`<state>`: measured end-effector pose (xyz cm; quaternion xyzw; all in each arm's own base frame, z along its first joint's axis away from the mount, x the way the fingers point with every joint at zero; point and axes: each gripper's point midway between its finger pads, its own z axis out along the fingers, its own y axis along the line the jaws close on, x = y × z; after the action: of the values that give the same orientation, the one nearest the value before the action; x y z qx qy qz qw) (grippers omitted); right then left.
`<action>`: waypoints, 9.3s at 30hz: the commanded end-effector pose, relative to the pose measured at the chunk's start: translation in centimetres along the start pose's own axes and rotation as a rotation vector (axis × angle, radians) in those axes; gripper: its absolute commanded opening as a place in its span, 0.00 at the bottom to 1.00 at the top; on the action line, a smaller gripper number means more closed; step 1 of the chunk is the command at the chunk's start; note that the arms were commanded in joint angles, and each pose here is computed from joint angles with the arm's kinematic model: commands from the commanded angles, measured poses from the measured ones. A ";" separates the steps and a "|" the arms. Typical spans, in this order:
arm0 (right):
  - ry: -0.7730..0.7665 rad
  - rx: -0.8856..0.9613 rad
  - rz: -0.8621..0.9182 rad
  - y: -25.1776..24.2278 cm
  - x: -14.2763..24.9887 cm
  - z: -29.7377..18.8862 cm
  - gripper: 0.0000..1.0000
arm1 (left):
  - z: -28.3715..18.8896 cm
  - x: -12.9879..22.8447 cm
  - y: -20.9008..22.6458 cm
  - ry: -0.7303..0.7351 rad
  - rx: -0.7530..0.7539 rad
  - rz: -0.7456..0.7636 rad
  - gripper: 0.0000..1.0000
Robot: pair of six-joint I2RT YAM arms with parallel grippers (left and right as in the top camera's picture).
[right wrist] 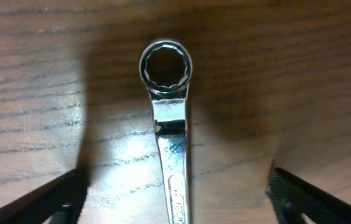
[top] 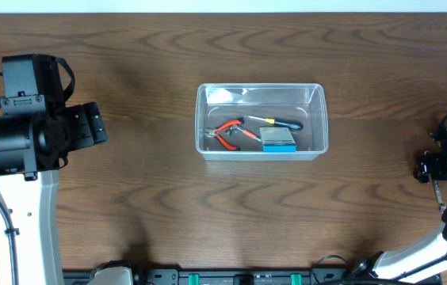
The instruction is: Pack container
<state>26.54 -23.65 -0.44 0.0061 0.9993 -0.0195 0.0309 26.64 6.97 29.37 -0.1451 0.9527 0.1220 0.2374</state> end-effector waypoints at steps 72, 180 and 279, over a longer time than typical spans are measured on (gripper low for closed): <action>-0.501 0.051 -1.010 35.2 -21.7 -21.4 0.01 | -0.1 -0.1 0.3 -0.003 -0.010 -0.014 0.98; -1.350 -0.243 -0.056 25.3 10.0 -38.9 0.99 | -0.1 -0.1 0.3 -0.003 -0.010 -0.015 0.98; -1.457 -0.032 -0.191 24.9 1.3 -17.5 0.99 | -0.1 -0.1 0.3 -0.003 -0.010 -0.015 0.98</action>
<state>24.55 1.83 16.12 -0.0996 0.7210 -0.0134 0.6856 26.60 6.97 29.35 -0.1450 0.9530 0.1221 0.2364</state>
